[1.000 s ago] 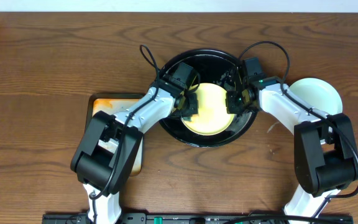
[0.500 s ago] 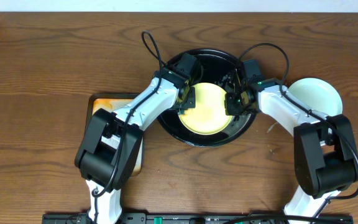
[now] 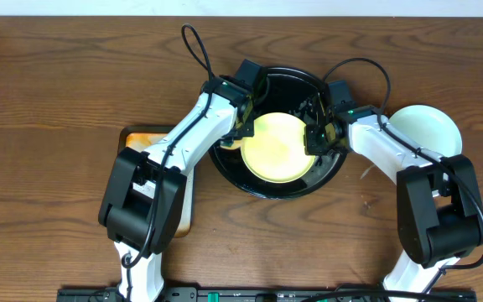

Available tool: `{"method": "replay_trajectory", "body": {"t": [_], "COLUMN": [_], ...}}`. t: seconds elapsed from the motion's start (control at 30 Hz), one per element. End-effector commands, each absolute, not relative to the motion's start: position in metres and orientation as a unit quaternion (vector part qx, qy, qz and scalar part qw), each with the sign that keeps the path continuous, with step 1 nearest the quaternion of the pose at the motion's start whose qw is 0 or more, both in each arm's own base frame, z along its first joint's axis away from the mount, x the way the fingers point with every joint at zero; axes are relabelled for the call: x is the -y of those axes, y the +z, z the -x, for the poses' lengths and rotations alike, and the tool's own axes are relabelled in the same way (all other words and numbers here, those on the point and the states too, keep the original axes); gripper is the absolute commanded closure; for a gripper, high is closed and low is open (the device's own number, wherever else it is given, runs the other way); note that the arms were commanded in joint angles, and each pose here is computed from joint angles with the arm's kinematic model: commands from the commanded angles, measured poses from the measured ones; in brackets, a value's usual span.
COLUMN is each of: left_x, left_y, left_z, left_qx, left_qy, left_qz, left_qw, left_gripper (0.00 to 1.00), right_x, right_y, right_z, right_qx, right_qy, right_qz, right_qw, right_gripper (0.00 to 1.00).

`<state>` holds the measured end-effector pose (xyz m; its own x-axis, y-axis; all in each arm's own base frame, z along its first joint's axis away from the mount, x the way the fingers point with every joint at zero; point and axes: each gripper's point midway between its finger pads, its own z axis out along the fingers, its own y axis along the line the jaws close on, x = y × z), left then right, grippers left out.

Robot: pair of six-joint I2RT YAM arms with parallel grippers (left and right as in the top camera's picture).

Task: Clean dirty plates on tray and stack at the side

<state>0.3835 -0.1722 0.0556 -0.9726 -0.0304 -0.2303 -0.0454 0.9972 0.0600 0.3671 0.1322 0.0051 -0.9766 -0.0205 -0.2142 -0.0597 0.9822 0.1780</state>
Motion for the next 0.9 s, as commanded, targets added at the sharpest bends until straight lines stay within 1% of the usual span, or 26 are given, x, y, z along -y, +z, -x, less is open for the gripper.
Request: {"method": "replay_trajectory", "body": {"t": [0.0, 0.1, 0.17, 0.27, 0.37, 0.5, 0.63, 0.77, 0.87], "left_x": [0.175, 0.186, 0.19, 0.193, 0.198, 0.197, 0.197, 0.197, 0.193], "left_y": [0.053, 0.055, 0.061, 0.075, 0.092, 0.109, 0.119, 0.122, 0.121], "left_z": [-0.384, -0.379, -0.378, -0.382, -0.385, -0.386, -0.385, -0.385, -0.383], "left_qx": [-0.995, -0.996, -0.995, -0.991, -0.983, -0.977, -0.974, -0.973, -0.974], "left_qy": [0.021, -0.026, -0.064, -0.114, -0.165, -0.195, -0.207, -0.208, -0.204], "left_qz": [0.008, -0.008, -0.003, -0.002, -0.01, -0.017, -0.024, -0.027, -0.026], "left_qw": [0.1, 0.082, 0.072, 0.073, 0.079, 0.088, 0.094, 0.099, 0.094], "left_gripper": [0.92, 0.92, 0.92, 0.92, 0.92, 0.91, 0.92, 0.92, 0.92], "right_x": [-0.113, -0.117, -0.12, -0.122, -0.117, -0.102, -0.087, -0.092, -0.093], "right_y": [0.004, 0.029, 0.054, 0.084, 0.112, 0.142, 0.166, 0.183, 0.196], "right_z": [-0.365, -0.378, -0.386, -0.393, -0.4, -0.405, -0.407, -0.406, -0.406], "right_qx": [-0.993, -0.988, -0.982, -0.972, -0.963, -0.95, -0.931, -0.905, -0.882], "right_qy": [0.044, 0.049, 0.053, 0.056, 0.041, -0.006, -0.089, -0.162, -0.232], "right_qz": [0.027, 0.051, 0.069, 0.094, 0.097, 0.118, 0.144, 0.196, 0.206], "right_qw": [0.107, 0.139, 0.168, 0.206, 0.247, 0.29, 0.323, 0.342, 0.354], "right_gripper": [0.99, 0.99, 0.99, 0.99, 0.99, 0.99, 0.99, 0.99, 0.99]}}
